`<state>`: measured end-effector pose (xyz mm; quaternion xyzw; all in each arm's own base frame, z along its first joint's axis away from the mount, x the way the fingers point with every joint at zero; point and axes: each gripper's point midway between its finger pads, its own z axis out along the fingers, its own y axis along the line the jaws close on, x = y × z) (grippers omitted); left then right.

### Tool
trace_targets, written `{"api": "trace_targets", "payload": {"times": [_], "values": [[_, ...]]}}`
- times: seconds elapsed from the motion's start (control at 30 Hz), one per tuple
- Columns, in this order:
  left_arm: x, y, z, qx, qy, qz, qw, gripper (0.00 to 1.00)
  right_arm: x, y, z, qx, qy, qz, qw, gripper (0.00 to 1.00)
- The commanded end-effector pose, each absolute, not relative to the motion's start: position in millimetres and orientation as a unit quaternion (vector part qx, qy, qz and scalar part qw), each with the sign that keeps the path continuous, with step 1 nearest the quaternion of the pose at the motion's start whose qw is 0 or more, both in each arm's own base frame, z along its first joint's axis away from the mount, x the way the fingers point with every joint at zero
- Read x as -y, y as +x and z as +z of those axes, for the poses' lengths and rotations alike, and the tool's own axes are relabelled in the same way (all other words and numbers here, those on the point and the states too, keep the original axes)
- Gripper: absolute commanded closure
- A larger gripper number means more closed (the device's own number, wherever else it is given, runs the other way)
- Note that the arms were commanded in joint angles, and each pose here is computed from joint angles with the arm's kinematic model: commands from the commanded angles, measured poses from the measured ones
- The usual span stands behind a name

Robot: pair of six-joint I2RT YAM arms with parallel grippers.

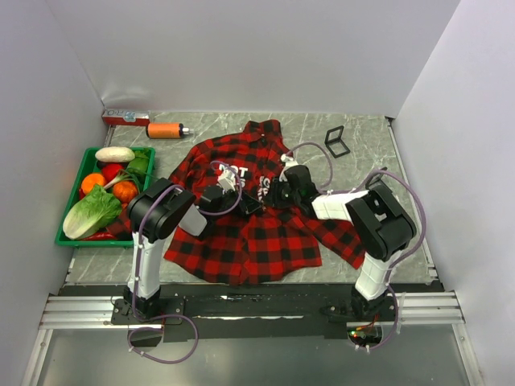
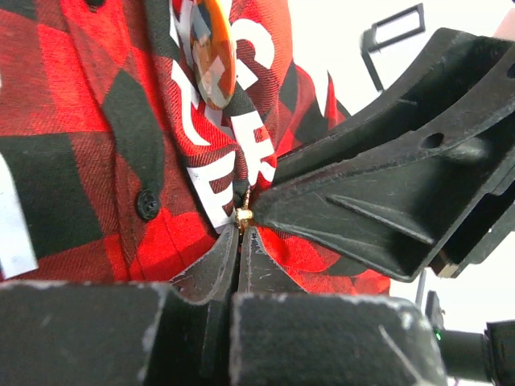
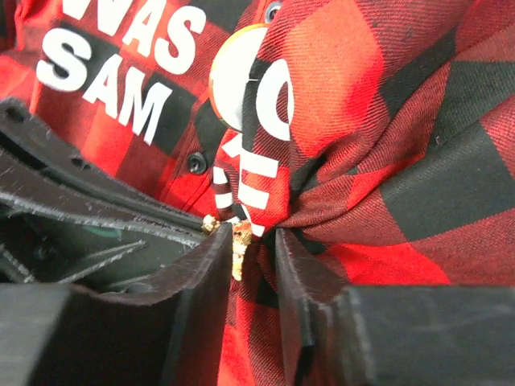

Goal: Pin the brooch onto the clothing
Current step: Cross the clothing with brooches at the center of the board.

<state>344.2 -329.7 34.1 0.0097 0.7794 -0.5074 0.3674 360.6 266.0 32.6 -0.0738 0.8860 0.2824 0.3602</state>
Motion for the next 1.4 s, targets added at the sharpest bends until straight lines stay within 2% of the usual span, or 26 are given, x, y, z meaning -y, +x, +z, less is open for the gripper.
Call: {"api": "trace_targets", "payload": {"times": [0.0, 0.07, 0.17, 0.33, 0.6, 0.9, 1.37], "values": [[345, 322, 39, -0.764, 0.062, -0.549, 0.334, 0.99, -267, 321, 37, -0.891, -0.099, 0.328, 0.298, 0.59], [342, 325, 39, -0.763, 0.06, -0.55, 0.334, 0.99, -255, 321, 40, -0.893, -0.09, 0.325, 0.299, 0.55], [341, 325, 36, -0.763, 0.07, -0.553, 0.328, 0.99, -243, 319, 47, -0.888, -0.084, 0.336, 0.302, 0.45], [343, 318, 35, -0.755, 0.099, -0.568, 0.312, 0.99, -235, 310, 54, -0.881, -0.082, 0.358, 0.299, 0.41], [344, 316, 36, -0.737, 0.122, -0.596, 0.294, 0.99, -218, 312, 50, -0.869, -0.054, 0.388, 0.302, 0.39], [347, 311, 38, -0.72, 0.141, -0.619, 0.279, 0.99, -228, 322, 42, -0.855, -0.043, 0.426, 0.293, 0.39], [345, 312, 38, -0.713, 0.148, -0.63, 0.271, 0.99, -229, 318, 16, -0.857, -0.033, 0.432, 0.28, 0.46]]}}
